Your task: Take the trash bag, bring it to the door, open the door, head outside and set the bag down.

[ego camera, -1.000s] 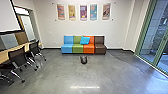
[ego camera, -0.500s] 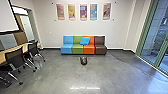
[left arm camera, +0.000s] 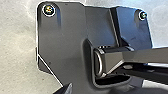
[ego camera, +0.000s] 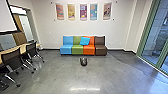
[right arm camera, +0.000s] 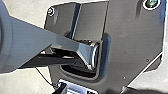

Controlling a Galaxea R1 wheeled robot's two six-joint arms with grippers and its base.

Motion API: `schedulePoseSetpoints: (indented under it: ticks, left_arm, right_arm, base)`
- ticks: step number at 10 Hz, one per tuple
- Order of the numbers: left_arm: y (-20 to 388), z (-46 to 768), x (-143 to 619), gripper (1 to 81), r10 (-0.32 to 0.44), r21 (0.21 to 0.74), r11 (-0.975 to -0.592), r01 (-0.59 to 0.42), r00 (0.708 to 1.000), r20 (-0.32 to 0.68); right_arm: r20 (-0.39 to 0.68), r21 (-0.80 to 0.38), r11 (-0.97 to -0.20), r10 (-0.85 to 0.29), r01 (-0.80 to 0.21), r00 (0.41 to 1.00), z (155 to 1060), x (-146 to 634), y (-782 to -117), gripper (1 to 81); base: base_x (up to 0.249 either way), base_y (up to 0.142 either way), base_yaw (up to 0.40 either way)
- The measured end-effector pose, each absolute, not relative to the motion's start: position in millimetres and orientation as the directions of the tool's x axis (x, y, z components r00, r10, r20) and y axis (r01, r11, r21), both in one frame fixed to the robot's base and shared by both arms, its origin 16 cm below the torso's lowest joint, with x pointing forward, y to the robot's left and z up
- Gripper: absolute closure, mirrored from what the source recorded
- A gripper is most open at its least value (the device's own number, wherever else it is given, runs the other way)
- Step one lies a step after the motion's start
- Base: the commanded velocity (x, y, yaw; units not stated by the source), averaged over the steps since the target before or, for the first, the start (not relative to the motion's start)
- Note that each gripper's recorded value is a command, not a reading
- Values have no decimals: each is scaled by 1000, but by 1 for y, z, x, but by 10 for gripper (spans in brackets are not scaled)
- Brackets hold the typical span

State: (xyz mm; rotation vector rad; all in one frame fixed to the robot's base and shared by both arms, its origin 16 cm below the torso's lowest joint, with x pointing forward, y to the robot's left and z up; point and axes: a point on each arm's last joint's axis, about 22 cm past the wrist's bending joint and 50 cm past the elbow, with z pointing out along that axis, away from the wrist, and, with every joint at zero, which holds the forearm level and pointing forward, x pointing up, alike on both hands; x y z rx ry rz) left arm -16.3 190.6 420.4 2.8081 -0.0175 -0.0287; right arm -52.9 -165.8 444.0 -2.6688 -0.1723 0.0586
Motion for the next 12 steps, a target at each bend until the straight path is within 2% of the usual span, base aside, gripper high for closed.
schedulePoseSetpoints:
  ticks: [12]
  left_arm:
    - [188,421,-16,10,-15,330,-944,-9,1000,-17]
  right_arm:
    - [-12,-452,-885,132,113,991,444,-53,-165,10]
  base:
    - [136,0,0]
